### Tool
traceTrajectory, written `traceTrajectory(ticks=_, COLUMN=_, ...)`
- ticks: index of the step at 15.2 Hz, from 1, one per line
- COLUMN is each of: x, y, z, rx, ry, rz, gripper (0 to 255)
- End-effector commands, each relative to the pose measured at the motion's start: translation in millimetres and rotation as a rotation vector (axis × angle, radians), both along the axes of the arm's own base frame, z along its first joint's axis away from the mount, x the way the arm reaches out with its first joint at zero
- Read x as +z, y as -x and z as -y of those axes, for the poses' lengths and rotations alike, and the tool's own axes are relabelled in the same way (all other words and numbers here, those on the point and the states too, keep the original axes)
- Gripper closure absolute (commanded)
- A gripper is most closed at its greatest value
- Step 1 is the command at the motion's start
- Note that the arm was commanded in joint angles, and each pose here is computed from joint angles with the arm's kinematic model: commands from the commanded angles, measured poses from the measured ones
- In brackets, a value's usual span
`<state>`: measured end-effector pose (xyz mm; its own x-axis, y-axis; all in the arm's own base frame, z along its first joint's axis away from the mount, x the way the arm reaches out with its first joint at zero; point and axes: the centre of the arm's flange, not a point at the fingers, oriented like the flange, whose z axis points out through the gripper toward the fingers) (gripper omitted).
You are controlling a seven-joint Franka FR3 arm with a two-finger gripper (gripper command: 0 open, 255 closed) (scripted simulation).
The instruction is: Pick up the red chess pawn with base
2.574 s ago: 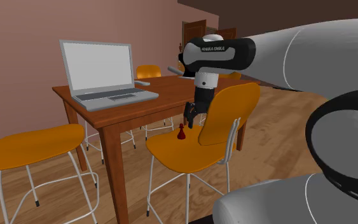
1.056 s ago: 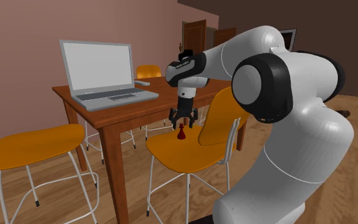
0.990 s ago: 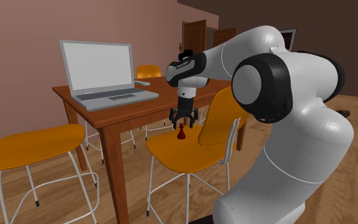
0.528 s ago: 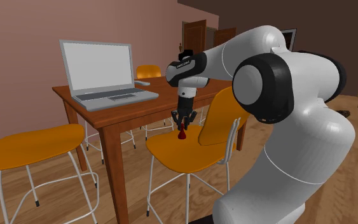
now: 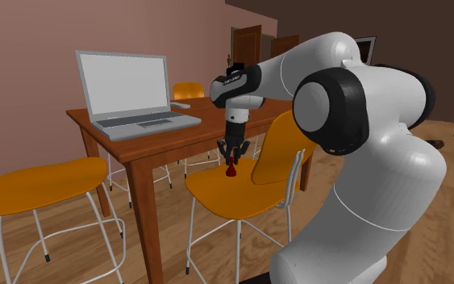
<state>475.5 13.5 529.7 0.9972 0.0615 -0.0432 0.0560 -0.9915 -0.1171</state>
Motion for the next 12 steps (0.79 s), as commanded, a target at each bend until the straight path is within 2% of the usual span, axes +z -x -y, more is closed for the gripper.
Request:
traceTrajectory(ticks=1, x=15.8, y=-4.9, z=-5.0, rx=0.007, ry=-0.001, rz=0.036, gripper=255)
traceTrajectory(ticks=10, x=63.3, y=-4.9, z=-5.0, rx=0.007, ry=-0.001, rz=0.036, gripper=255)
traceTrajectory(ticks=12, x=64.1, y=-4.9, z=-5.0, rx=0.007, ry=-0.001, rz=0.036, gripper=255)
